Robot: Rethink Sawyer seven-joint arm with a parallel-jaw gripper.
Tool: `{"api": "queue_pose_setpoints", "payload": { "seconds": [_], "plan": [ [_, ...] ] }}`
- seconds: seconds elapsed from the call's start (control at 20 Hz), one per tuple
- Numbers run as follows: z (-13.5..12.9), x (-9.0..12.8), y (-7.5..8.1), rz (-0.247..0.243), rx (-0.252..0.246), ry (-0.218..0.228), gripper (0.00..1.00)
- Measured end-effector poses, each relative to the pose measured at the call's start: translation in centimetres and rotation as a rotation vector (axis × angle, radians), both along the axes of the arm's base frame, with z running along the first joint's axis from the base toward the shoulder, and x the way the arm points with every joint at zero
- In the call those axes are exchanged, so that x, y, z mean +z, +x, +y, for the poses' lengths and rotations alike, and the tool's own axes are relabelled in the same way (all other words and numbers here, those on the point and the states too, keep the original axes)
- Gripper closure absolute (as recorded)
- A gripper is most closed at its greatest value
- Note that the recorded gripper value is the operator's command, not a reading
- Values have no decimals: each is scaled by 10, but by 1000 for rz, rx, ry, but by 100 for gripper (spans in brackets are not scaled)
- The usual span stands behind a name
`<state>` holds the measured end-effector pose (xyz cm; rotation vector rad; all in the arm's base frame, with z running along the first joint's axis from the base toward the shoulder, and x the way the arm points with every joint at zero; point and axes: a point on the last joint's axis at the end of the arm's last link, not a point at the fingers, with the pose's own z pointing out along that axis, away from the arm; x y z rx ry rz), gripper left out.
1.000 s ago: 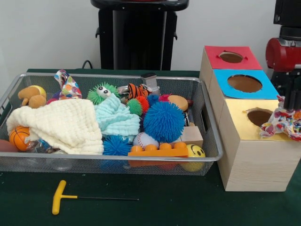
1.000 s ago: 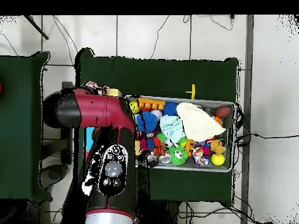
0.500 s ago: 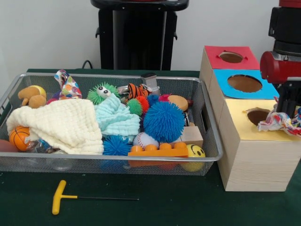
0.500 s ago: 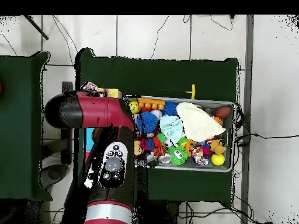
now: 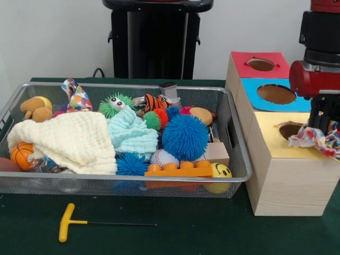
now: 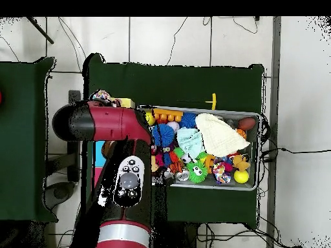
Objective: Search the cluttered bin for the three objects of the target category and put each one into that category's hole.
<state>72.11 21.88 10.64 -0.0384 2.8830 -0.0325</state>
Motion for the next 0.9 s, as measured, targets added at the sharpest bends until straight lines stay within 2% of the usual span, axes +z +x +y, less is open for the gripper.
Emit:
{"api": "queue_pose_setpoints", "payload": {
  "seconds": [0.45, 0.9],
  "plan": [
    [-35, -2, 4, 7, -46, -2, 100],
    [-53, -6, -4, 30, -71, -4, 100]
  ]
}}
